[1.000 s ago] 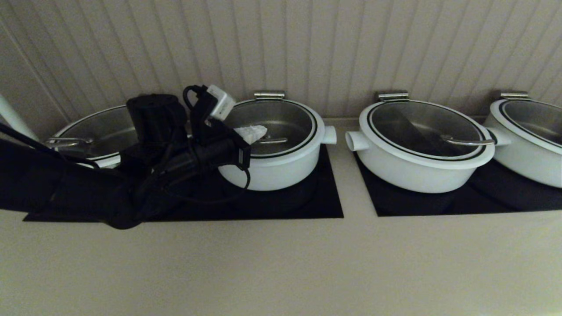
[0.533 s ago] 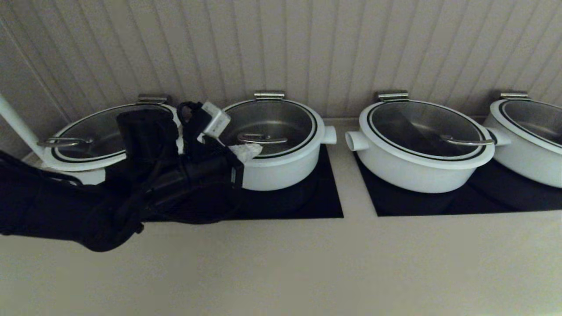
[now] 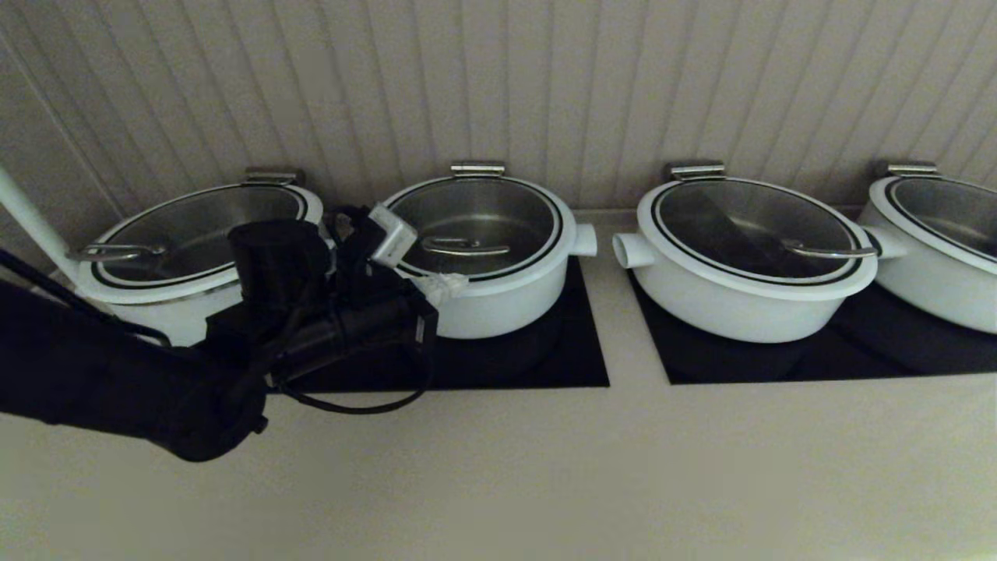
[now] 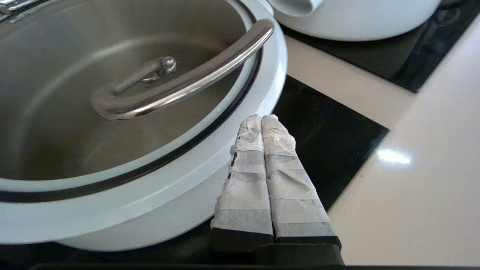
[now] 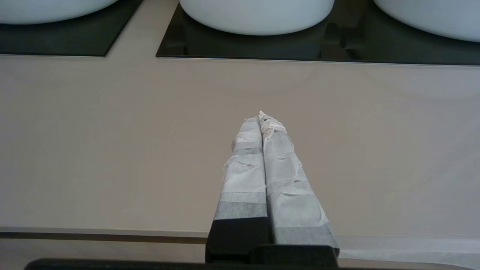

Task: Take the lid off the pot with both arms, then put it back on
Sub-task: Open the food pot lid a small opening with the left arm

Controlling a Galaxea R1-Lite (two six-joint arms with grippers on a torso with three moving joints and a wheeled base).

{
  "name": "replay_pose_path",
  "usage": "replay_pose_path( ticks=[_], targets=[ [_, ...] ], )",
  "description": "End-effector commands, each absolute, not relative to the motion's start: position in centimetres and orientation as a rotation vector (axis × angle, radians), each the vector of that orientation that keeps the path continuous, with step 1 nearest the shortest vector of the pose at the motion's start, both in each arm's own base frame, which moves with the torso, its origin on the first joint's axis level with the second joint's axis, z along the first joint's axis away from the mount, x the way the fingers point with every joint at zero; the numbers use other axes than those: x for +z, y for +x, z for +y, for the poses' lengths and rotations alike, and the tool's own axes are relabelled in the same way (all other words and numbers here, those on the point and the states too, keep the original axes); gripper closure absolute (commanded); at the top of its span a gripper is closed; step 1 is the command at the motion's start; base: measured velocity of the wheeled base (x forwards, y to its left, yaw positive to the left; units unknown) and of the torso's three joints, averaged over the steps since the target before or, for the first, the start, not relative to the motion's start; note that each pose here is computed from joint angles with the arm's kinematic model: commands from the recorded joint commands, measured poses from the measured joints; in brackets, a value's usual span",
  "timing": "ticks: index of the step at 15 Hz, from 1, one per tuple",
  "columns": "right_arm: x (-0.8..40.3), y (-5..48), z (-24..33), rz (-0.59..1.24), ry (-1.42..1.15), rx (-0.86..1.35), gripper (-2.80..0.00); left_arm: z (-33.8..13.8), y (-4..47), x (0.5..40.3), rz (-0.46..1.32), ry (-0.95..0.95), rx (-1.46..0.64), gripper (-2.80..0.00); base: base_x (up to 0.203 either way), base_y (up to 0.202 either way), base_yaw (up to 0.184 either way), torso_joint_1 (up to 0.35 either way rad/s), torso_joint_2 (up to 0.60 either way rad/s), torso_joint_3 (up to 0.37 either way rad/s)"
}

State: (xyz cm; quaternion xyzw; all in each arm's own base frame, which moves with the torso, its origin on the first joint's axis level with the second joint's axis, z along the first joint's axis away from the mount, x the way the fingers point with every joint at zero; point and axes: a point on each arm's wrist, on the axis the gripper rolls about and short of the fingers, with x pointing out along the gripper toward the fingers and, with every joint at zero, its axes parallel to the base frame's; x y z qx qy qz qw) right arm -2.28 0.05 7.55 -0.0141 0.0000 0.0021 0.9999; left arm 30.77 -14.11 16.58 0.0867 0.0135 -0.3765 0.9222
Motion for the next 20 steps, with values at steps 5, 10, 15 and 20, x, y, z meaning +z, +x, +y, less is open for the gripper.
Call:
replay_pose_path(
  ticks=[5, 10, 15, 20],
  targets=[
    [7.5, -2.3, 0.1, 0.0, -0.029, 0.005, 0.0, -14.8, 33.0, 14.9, 0.035, 0.186, -0.729, 0.0, 0.0, 0.0, 0.0, 0.0, 0.0, 0.0],
    [7.5, -2.3, 0.0, 0.0, -0.028, 0.004, 0.0, -15.3, 34.4, 15.7, -0.008, 0.185, -0.706, 0.0, 0.0, 0.0, 0.0, 0.0, 0.0, 0.0],
    [7.5, -2.3, 0.0, 0.0, -0.028, 0.003, 0.0, -15.2, 35.5, 16.0, -0.035, 0.204, -0.691, 0.0, 0.0, 0.0, 0.0, 0.0, 0.0, 0.0],
    [7.5, -2.3, 0.1, 0.0, -0.028, 0.005, 0.0, -15.1, 35.9, 17.2, -0.077, 0.205, -0.679, 0.0, 0.0, 0.0, 0.0, 0.0, 0.0, 0.0]
  ],
)
